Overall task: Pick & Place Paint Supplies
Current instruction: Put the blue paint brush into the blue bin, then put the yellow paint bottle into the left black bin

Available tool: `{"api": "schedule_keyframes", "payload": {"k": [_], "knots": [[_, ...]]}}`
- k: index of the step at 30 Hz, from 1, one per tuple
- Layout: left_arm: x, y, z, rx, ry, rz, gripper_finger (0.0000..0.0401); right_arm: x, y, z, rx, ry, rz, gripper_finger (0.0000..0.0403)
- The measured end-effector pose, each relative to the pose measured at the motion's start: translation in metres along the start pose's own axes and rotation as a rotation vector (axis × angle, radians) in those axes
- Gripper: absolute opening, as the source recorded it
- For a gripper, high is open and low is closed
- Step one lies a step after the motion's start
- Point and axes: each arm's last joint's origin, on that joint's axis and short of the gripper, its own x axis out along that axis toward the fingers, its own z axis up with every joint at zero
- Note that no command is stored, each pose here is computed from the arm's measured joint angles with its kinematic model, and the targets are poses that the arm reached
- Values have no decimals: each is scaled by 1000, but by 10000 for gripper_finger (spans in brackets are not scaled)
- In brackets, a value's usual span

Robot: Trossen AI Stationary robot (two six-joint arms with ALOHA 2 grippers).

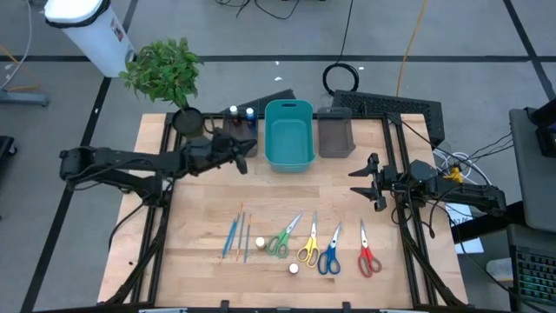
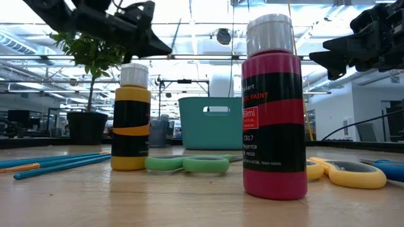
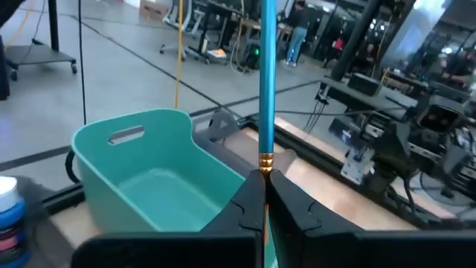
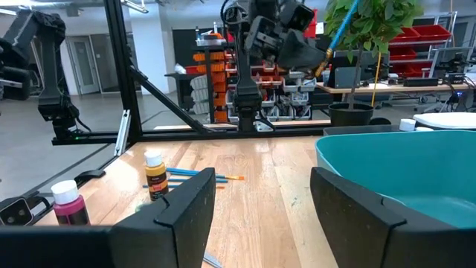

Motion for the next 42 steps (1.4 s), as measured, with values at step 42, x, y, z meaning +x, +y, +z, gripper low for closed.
{"api": "schedule_keyframes", "payload": {"k": [42], "knots": [[86,13,-61,-156,74,10,155,0,0,0,0,1,0,212]]}}
